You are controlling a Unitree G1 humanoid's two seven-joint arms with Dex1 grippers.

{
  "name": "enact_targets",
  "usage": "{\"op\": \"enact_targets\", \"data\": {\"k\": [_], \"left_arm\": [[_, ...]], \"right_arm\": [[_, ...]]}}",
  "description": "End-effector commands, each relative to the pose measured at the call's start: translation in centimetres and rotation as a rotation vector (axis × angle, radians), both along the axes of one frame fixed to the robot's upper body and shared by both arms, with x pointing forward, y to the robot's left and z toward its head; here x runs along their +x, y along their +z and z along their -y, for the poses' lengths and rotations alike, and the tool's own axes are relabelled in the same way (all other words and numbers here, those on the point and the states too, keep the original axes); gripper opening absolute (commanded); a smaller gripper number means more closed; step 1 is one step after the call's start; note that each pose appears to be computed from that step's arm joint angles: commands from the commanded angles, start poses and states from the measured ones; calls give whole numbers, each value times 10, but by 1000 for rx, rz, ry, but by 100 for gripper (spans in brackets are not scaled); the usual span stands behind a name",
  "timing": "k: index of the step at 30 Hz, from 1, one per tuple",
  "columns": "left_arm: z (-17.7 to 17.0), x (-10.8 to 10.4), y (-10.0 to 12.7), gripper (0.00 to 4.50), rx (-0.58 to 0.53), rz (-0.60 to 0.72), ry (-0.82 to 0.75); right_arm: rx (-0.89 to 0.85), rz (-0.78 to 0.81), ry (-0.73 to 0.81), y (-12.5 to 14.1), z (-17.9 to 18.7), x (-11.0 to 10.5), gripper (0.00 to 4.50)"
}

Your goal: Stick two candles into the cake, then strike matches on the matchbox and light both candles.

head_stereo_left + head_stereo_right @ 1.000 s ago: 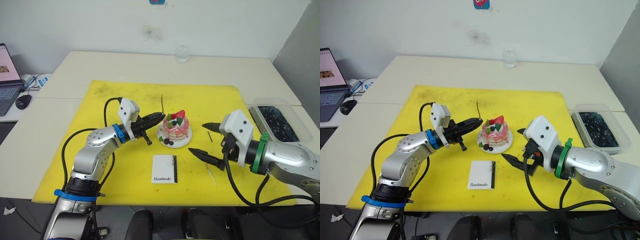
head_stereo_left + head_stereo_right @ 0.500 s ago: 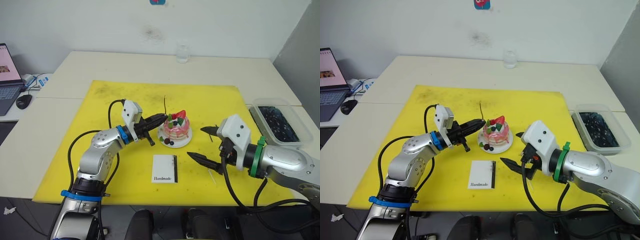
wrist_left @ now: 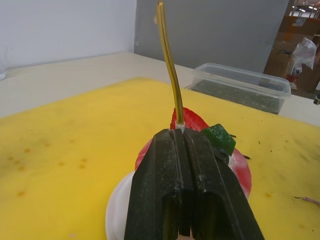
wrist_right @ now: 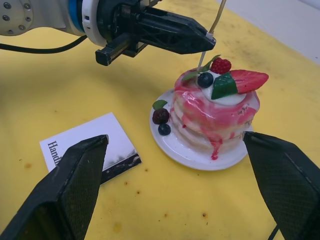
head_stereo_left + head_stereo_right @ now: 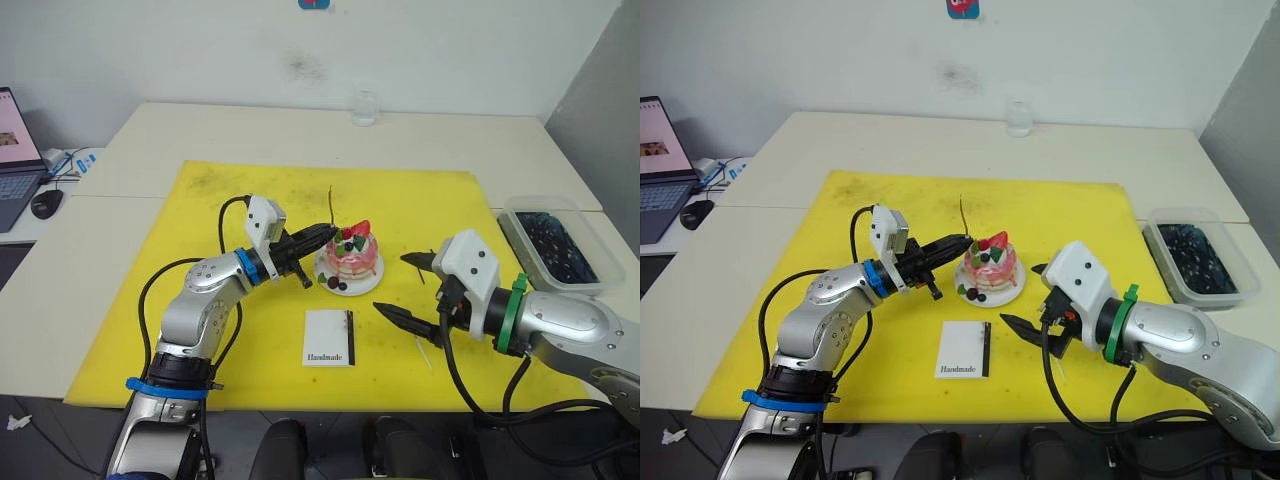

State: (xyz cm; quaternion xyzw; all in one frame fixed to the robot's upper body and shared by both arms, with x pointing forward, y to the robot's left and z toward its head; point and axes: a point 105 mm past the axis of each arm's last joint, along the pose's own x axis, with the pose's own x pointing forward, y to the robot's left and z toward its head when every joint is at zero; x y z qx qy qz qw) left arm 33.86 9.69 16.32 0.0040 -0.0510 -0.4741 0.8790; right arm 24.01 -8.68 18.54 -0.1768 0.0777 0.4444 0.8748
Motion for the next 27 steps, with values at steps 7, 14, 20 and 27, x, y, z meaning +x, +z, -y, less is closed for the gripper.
{"op": "enact_targets", "data": {"k": [7, 14, 20, 27], "left_arm": [[-1, -2, 7, 0, 2, 64, 15], [-3, -3, 8, 0, 8, 71, 15], [-4, -3, 5, 0, 22, 70, 16], [-1, -3, -6, 0, 41, 71, 16]], "right_arm": [[0, 40, 8, 7, 0, -4, 449], [-2, 38, 7, 6, 1, -5, 449], [-2, 38, 4, 5, 1, -5, 449], [-2, 39, 1, 5, 1, -4, 449]]}}
